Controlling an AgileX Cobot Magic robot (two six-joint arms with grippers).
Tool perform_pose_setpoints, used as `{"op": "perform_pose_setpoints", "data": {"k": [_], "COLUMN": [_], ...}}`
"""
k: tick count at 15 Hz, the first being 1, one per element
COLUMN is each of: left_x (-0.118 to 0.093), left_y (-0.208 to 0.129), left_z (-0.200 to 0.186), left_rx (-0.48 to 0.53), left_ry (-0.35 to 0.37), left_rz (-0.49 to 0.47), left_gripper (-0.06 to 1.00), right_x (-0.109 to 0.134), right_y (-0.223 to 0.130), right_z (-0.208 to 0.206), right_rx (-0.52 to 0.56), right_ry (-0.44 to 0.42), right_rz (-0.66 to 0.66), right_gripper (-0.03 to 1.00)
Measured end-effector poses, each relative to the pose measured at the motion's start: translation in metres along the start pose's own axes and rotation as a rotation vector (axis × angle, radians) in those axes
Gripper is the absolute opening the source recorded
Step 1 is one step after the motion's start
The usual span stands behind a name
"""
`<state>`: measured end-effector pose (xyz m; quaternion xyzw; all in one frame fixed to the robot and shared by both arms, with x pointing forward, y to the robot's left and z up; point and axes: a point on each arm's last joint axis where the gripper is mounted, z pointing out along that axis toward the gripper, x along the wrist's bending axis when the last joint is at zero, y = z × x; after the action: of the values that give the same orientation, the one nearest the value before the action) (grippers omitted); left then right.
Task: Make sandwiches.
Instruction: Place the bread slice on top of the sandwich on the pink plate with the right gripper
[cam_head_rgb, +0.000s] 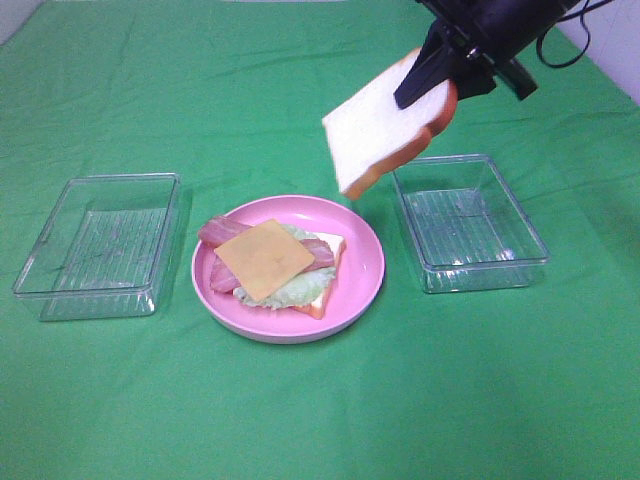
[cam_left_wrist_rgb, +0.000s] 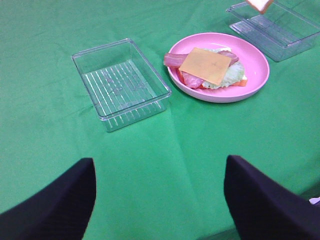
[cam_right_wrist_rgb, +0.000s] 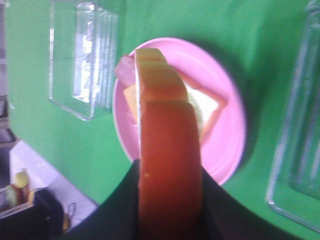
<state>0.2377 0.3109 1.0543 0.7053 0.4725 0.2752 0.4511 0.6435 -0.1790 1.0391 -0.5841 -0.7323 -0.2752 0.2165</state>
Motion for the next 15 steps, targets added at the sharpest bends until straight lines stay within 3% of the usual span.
{"op": "perform_pose_setpoints", "data": {"k": [3,6,11,15], "left_x": [0.000,0.000,0.000,0.000], "left_y": [0.000,0.000,0.000,0.000], "left_z": [0.000,0.000,0.000,0.000], "left_rx": [0.000,0.000,0.000,0.000], "left_ry": [0.000,0.000,0.000,0.000], "left_rz": [0.000,0.000,0.000,0.000], "left_gripper": [0.69,0.69,0.69,0.69], "right_x": [0.001,0.015,0.029,0.024], "right_y": [-0.018,-0.037,-0.049,-0.055], "right_z": [0.040,0.092,0.131,0.140], "right_rx": [0.033,-0.018,-0.106,-0.136], "right_ry": [0.192,0.284,0.238,0.213], "right_rz": [0.063,0.128,0.205,0.264], "right_gripper": [0.21,0.21,0.21,0.21]}}
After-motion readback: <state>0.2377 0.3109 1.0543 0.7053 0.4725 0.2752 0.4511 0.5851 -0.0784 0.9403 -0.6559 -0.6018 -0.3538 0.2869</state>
